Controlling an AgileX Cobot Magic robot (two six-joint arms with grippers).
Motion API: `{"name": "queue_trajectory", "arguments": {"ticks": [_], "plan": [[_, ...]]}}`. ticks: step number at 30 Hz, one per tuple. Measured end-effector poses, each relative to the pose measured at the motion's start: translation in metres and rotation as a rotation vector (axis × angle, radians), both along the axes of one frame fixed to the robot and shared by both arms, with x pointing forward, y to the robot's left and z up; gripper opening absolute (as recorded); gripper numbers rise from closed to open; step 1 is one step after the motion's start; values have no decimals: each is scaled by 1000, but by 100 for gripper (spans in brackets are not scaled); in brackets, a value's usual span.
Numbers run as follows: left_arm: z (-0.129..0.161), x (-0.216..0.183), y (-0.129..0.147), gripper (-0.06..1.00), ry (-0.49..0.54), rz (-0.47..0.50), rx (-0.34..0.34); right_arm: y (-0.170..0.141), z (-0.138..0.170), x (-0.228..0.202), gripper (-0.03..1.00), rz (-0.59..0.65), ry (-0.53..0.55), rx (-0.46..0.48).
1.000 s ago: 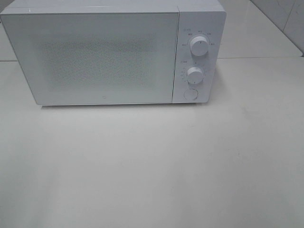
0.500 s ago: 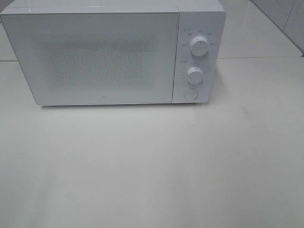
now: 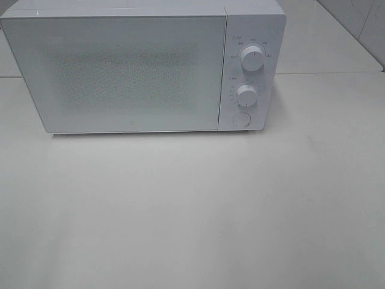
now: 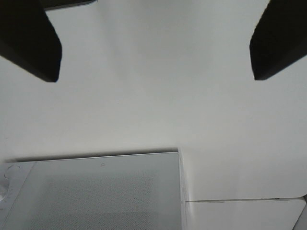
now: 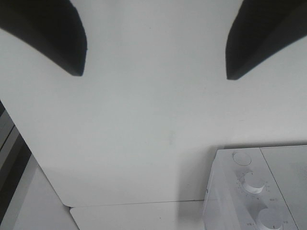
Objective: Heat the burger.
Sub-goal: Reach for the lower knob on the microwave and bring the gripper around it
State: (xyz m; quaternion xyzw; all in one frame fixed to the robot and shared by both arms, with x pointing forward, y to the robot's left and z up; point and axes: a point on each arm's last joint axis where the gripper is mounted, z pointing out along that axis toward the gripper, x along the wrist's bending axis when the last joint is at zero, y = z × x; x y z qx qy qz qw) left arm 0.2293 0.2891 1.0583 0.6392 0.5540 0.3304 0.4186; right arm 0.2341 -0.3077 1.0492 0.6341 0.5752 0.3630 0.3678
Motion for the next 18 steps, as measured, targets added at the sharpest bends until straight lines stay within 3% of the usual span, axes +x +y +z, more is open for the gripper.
{"name": "queue_trajectory", "arguments": {"ticks": [18], "plan": [[0, 1, 0, 99, 0, 46, 0, 0, 1, 0, 77, 0, -6, 1]]}}
